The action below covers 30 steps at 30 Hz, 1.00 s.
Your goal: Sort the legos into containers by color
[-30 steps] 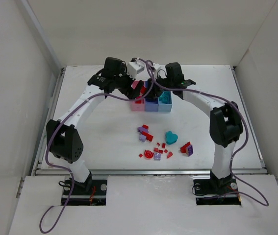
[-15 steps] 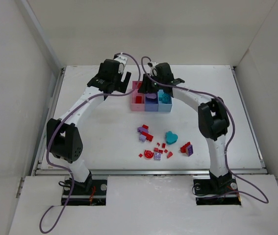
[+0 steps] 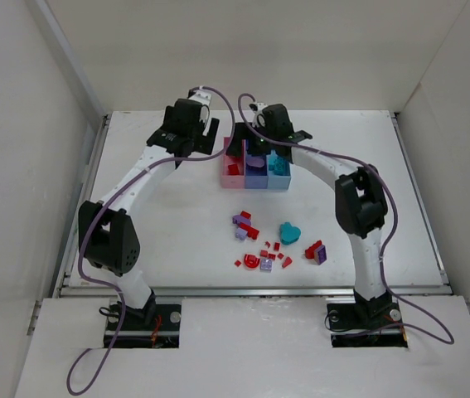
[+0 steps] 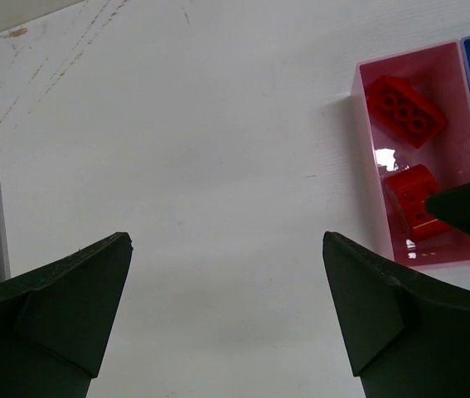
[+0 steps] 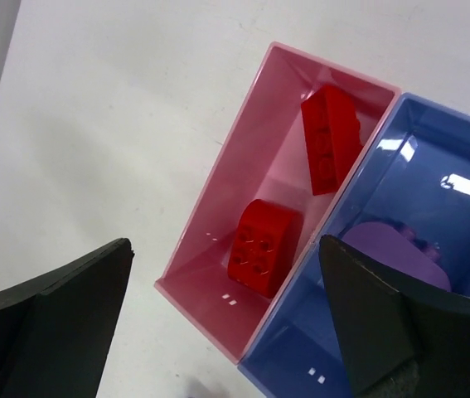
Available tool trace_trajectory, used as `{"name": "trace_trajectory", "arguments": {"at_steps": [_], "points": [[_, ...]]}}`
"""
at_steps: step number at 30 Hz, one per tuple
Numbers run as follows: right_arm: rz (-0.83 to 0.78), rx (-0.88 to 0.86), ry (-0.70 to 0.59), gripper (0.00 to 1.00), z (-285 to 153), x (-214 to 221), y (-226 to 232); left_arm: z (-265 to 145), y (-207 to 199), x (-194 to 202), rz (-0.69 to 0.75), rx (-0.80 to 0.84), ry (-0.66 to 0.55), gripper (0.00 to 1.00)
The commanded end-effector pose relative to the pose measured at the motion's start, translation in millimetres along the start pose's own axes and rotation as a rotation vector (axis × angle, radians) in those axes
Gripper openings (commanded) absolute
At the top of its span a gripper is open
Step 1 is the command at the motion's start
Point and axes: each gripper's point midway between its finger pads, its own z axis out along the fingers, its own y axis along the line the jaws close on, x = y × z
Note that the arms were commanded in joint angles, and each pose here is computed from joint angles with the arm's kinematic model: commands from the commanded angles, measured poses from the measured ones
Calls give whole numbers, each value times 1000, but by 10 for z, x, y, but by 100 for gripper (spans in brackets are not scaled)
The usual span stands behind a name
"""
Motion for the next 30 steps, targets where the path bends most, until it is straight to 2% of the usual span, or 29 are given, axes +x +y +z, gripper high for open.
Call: {"name": "trace_trajectory", "arguments": {"at_steps": [1,5,6,7,10,11,14,17,18,20,23,24,30], "points": [[-197,-34,-159,100,-519,-595,385,-307,34,-421,-64,34,-101,99],[-408,104,-241,100,-1071,-678,391,-578,-302,-619,22,284,-153,99],[-401,140,-236,100,-1167,-628,336,-633,-353,-647,40,323,-168,99],[-391,211,-174,100,-1222,-395,141,-692,-387,-678,79,357,-190,99],[-360,303,-105,100,-1548,-150,-84,-896,-445,-798,125,447,-234,99],[-344,348,-31,100,-1673,123,-208,-953,-440,-862,134,454,-250,99],[-335,486,111,100,-1864,629,-403,-1033,-291,-1064,98,384,-290,99],[-240,538,203,100,-1917,1051,-498,-843,-209,-976,35,301,-262,99],[-211,534,241,100,-1923,1241,-537,-819,-242,-925,38,314,-249,99],[-165,535,246,100,-1921,1356,-552,-804,-490,-761,49,424,-215,92],[-194,481,270,100,-1822,1529,-454,-868,-692,-656,43,491,-213,89],[-205,455,280,99,-1795,1570,-372,-835,-690,-623,34,482,-205,89],[-197,455,436,90,-1578,2005,-533,-846,-686,-500,43,418,-207,89]]}}
